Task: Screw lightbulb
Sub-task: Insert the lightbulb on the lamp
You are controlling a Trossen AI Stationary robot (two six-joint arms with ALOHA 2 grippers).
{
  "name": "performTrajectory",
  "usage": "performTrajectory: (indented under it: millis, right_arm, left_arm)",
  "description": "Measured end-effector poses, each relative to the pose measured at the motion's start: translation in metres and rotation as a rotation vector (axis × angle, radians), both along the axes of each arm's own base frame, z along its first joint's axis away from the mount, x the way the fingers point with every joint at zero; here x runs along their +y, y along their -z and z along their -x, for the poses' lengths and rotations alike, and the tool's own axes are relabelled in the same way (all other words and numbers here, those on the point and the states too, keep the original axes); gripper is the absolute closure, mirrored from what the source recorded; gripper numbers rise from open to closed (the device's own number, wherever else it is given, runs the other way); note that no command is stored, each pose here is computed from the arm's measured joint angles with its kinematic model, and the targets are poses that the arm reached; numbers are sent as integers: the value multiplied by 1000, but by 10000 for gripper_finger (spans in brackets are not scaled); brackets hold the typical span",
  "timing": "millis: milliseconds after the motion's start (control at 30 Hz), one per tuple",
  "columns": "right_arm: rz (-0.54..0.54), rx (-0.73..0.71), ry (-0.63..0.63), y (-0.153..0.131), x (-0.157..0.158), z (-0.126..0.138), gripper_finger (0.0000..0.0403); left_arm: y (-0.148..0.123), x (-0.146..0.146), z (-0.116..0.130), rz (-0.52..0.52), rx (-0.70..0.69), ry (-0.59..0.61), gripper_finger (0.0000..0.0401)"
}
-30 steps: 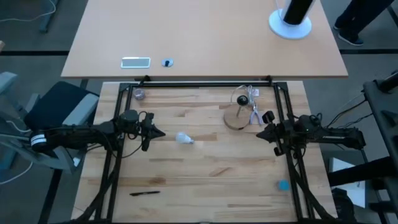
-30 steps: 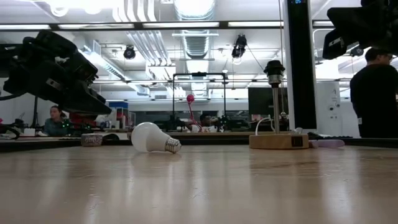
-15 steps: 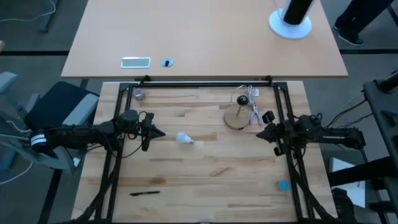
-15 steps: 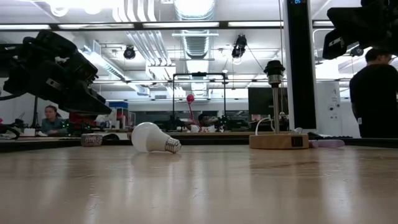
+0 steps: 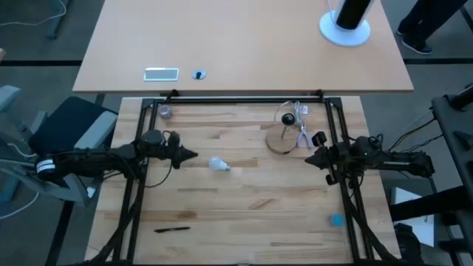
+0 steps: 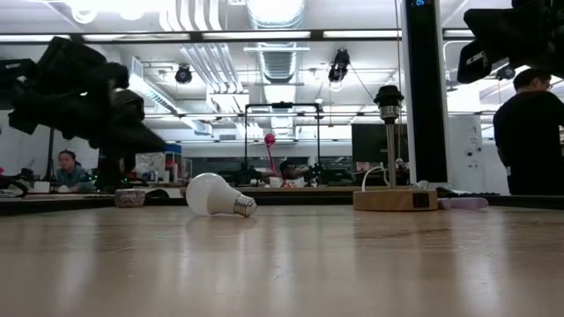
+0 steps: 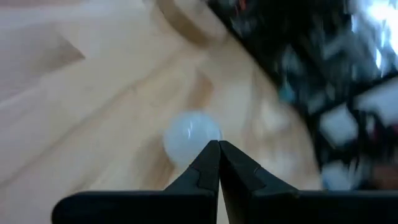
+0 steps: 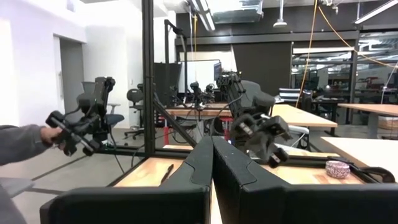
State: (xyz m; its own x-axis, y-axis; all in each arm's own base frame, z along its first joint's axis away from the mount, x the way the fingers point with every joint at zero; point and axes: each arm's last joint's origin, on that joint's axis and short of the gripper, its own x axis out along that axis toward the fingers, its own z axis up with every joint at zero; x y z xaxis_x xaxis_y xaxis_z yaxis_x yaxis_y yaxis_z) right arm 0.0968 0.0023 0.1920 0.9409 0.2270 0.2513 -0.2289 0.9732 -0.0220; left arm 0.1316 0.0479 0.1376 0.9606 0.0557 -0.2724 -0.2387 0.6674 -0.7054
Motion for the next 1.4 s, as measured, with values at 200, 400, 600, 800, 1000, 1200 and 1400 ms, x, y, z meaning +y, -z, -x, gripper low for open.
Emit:
performTrajectory:
  millis: [200, 400, 600, 800, 1000, 1200, 1400]
  right_arm:
    - [11, -3, 3, 0, 0, 0, 403]
    - [4, -1, 2, 0, 0, 0, 403]
    - [4, -1, 1, 0, 0, 0, 403]
    - [66, -21, 42, 0, -1, 0, 403]
    - [25, -12, 35, 0, -1, 0, 403]
    - [-14, 3, 24, 0, -1, 0, 403]
    - [-44, 16, 17, 1, -1, 0, 403]
  left_arm:
    - [-14, 3, -3, -8, -134, -88, 401]
    - [-23, 4, -3, -126, -215, -74, 401]
    - [-26, 4, -4, -171, -239, -79, 401]
    - [-43, 4, -2, -218, -410, -85, 401]
    - [-57, 0, 0, -284, -550, -83, 401]
    - [-58, -10, -4, -299, -562, -87, 401]
    - [-66, -30, -17, -315, -556, 11, 401]
